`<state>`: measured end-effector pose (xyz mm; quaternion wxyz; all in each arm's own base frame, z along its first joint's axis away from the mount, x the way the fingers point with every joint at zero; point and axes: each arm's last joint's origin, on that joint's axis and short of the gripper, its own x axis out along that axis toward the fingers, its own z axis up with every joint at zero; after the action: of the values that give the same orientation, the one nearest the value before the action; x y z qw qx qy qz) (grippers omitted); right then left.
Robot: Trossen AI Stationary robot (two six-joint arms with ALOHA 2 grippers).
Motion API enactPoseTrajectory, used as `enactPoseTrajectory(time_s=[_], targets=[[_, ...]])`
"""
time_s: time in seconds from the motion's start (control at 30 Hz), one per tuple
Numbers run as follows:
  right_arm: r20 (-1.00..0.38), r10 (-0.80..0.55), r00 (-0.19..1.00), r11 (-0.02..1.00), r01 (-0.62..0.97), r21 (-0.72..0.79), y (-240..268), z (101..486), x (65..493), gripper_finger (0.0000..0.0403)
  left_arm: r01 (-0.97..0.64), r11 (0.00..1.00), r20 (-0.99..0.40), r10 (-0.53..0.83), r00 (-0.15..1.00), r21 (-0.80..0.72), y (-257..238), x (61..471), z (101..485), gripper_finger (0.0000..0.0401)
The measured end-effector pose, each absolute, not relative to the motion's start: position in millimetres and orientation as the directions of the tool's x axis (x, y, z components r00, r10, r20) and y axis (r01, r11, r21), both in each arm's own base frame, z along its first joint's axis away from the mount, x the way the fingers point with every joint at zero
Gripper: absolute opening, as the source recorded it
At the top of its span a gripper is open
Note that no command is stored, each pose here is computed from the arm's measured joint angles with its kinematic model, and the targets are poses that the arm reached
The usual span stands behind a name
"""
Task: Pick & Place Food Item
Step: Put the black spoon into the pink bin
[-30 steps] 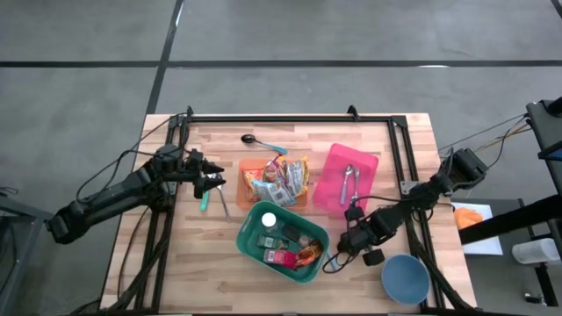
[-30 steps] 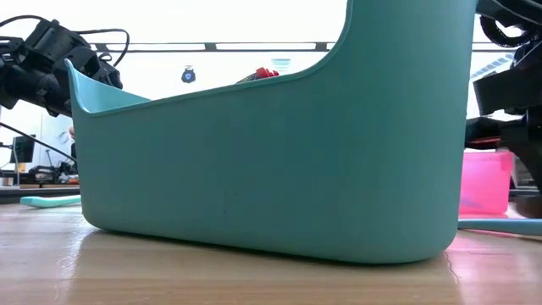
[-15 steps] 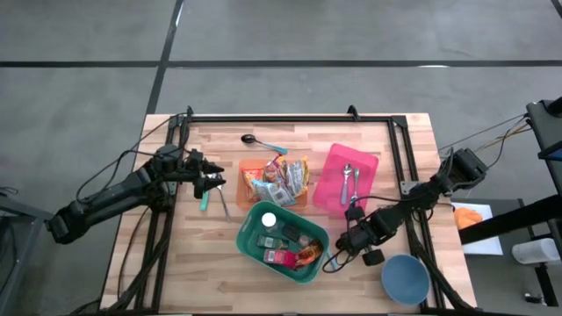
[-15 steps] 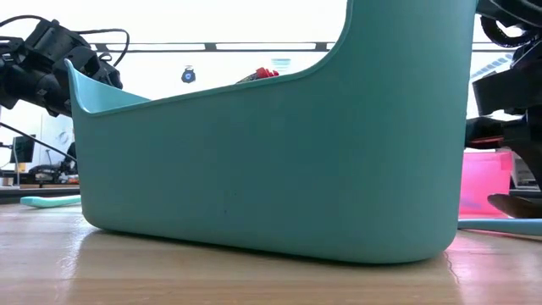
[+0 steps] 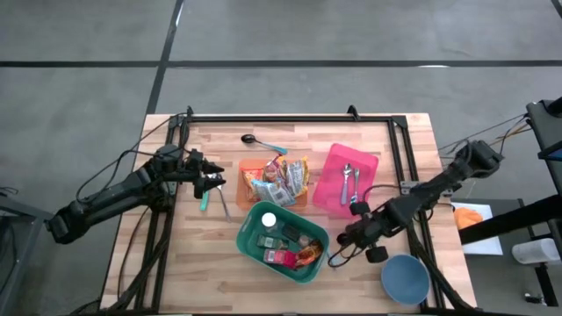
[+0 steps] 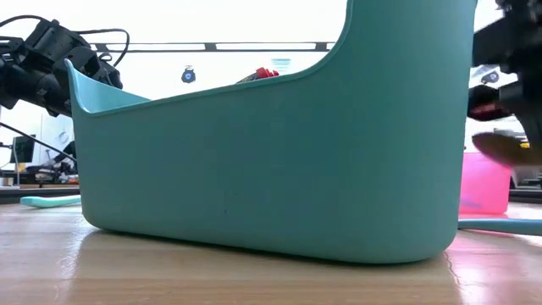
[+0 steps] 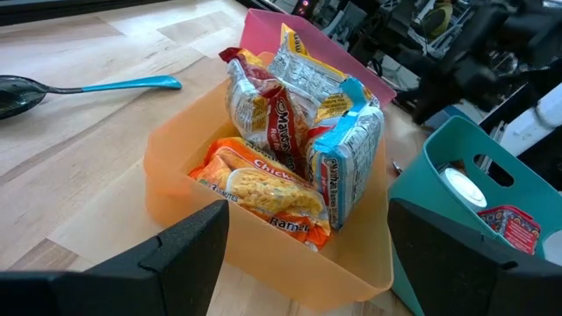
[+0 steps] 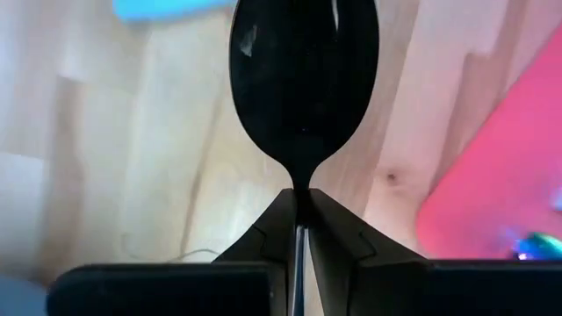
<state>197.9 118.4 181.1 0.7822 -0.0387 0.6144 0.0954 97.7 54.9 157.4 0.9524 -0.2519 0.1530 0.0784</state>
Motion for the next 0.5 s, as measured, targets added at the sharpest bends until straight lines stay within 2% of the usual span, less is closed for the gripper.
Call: enactPoseTrajectory(time_s=[0.23, 0.37, 0.5], targets=[[-0.892, 0.184, 0.412, 0.979, -0.157, 0.13, 107, 225, 183, 0.0021, -0.226, 0.861, -0.331, 0.072, 0.941, -0.456, 55, 98, 157, 0.0315], [-0.817, 0.125, 0.563, 0.992, -0.043, 0.121, 94, 249, 171, 0.0021, -0.226, 0.861, -0.331, 0.072, 0.941, -0.456, 55, 98, 158, 0.0315], [-0.712, -0.007, 0.702, 0.978, 0.154, 0.143, 80, 268, 158, 0.0021, -0.226, 0.861, -0.331, 0.073, 0.941, -0.456, 55, 98, 158, 0.0315]])
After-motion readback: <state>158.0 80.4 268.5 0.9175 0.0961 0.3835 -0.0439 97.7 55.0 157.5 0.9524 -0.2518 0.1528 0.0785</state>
